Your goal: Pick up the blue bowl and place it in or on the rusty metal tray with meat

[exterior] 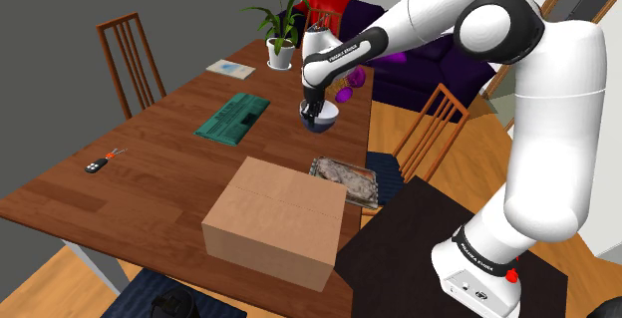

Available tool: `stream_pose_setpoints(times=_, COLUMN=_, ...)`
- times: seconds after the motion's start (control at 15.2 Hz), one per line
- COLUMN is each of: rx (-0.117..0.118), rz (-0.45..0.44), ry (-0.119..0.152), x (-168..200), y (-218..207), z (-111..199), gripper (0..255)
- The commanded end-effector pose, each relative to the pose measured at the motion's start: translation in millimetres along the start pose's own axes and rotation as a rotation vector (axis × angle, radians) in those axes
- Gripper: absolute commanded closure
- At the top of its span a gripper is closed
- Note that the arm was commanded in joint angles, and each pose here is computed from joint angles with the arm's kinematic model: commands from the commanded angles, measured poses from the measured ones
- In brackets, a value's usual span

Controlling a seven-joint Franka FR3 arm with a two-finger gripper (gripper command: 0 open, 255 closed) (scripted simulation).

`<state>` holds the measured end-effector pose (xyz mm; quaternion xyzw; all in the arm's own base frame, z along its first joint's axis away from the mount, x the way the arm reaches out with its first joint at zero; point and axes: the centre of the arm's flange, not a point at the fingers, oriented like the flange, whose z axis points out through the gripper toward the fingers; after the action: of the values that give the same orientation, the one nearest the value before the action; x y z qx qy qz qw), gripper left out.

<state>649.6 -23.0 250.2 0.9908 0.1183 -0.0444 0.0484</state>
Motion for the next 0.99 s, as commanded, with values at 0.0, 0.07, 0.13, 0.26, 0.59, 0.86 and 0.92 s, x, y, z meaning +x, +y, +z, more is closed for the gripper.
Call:
stream_pose_setpoints(times=0.0, rx=0.0, rz=0.0, ry=0.0, x=-1.7, y=0.4, z=-11.0, gripper=255)
stream_pose_setpoints(times=0.07, rx=0.0, rz=0.0, ry=0.0, x=-2.2, y=0.8, z=-16.2, gripper=255)
stream_pose_setpoints(times=0.13, rx=0.0, rz=0.0, ry=0.0, x=-2.7, y=1.3, z=-21.4, gripper=255)
stream_pose_setpoints(times=0.26, rx=0.0, rz=0.0, ry=0.0, x=-3.8, y=2.2, z=-31.9, gripper=255)
stream_pose_setpoints(times=0.59, rx=0.0, rz=0.0, ry=0.0, x=-27.4, y=-10.8, z=-48.6, gripper=255)
stream_pose_setpoints(times=0.86, rx=0.0, rz=0.0, ry=0.0, x=-71.7, y=-39.4, z=-51.4, gripper=255)
stream_pose_setpoints(times=0.92, rx=0.0, rz=0.0, ry=0.0, x=-82.8, y=-46.5, z=-52.1, gripper=255)
